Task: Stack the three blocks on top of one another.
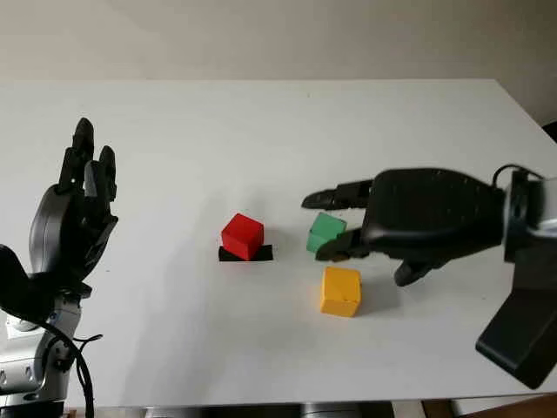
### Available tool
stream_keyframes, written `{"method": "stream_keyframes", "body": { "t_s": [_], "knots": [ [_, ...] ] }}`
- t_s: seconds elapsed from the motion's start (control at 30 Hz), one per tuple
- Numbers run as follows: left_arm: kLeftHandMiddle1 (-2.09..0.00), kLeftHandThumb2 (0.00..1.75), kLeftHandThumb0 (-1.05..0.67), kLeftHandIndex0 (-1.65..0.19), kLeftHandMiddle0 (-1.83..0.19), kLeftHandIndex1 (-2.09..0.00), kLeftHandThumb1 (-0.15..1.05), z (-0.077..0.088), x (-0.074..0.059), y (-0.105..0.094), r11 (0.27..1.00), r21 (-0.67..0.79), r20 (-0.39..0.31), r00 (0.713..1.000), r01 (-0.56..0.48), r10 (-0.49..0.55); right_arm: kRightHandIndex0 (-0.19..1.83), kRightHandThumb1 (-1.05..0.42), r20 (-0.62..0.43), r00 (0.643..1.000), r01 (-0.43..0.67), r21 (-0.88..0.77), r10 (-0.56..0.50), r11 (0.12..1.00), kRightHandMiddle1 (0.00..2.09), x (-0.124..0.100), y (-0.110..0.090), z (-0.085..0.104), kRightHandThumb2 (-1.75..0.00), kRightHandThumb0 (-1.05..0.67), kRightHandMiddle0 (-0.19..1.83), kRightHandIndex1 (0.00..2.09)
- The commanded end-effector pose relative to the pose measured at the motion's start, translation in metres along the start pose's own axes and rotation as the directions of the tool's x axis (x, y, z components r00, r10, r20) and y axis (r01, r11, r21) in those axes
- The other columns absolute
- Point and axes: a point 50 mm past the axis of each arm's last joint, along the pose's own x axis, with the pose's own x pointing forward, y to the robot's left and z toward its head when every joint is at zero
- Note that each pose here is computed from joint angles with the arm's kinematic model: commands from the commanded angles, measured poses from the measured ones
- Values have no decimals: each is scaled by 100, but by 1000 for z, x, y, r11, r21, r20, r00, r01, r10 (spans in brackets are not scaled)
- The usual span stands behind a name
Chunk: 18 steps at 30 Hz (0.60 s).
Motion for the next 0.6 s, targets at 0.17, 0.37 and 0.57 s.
{"method": "stream_keyframes", "body": {
  "t_s": [0.17,0.37,0.57],
  "knots": [
    [-5,70,-73,19,18,-4,105,-1,-3,1,998,54,-6,1000,10,-10,14,-85,27,996,81,33,-82,996,6,8,16,4,-6,-27,56,5],
    [-5,69,-73,19,17,-4,105,-1,-5,0,998,69,-7,1000,8,-7,10,-85,40,998,56,20,-57,998,4,13,21,5,-6,-29,52,3],
    [-5,69,-73,18,18,-5,105,-2,-7,-1,995,93,-20,1000,18,-16,10,-85,46,996,73,16,-74,997,4,17,25,5,-5,-36,53,4]
  ]
}}
